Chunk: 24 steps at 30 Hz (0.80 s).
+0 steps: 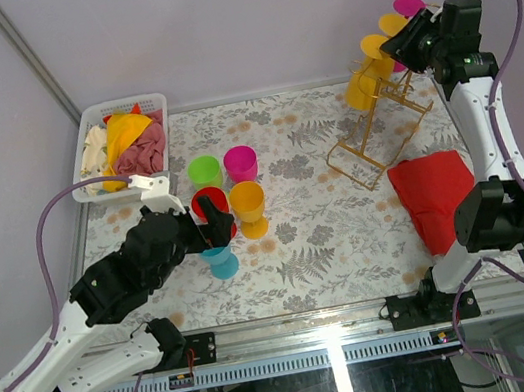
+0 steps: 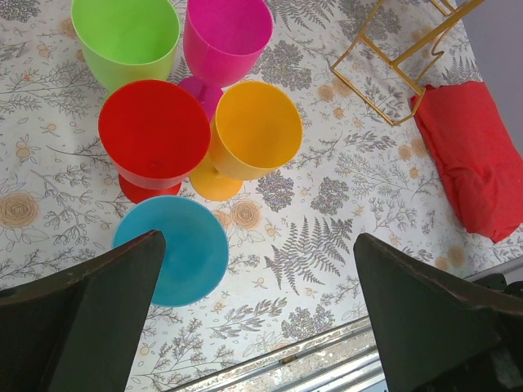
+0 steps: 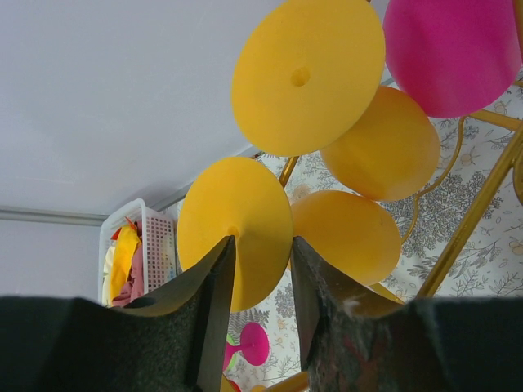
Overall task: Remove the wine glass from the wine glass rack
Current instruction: Pick up the wine glass from the wine rack.
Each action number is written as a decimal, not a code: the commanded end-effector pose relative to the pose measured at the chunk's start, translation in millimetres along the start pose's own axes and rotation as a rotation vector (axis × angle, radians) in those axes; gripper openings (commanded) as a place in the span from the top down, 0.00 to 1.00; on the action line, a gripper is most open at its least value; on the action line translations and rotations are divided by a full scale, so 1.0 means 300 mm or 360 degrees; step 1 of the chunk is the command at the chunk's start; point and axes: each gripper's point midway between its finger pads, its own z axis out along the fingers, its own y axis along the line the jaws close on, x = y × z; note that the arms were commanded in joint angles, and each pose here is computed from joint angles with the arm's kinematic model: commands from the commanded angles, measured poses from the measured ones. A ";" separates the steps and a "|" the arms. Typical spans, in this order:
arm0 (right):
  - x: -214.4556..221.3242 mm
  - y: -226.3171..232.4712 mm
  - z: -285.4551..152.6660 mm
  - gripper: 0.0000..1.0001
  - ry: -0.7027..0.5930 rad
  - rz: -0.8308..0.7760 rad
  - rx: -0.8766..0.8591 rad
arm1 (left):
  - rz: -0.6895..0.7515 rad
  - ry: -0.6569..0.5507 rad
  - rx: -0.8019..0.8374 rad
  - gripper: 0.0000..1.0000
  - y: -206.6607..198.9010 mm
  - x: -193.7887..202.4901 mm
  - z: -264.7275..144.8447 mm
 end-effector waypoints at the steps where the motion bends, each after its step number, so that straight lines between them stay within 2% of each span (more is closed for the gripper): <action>1: -0.072 0.090 -0.038 0.64 -0.0097 -0.0004 -0.0132 | -0.0079 -0.0086 0.0051 0.00 -0.029 -0.054 -0.007; 5: -0.072 0.092 -0.041 0.74 -0.0113 0.0023 -0.0142 | -0.0082 -0.0081 0.0054 0.00 -0.030 -0.050 -0.006; 9: -0.069 0.100 -0.052 0.77 -0.0137 0.0077 -0.0170 | -0.0088 -0.0080 0.0057 0.00 -0.030 -0.048 -0.009; 17: -0.076 0.106 -0.072 0.93 -0.0237 0.0246 -0.0222 | -0.0098 -0.0088 0.0056 0.00 -0.025 -0.051 -0.016; 24: -0.075 0.111 -0.080 0.97 -0.0275 0.0386 -0.0274 | -0.0100 -0.0086 0.0055 0.00 -0.023 -0.049 -0.016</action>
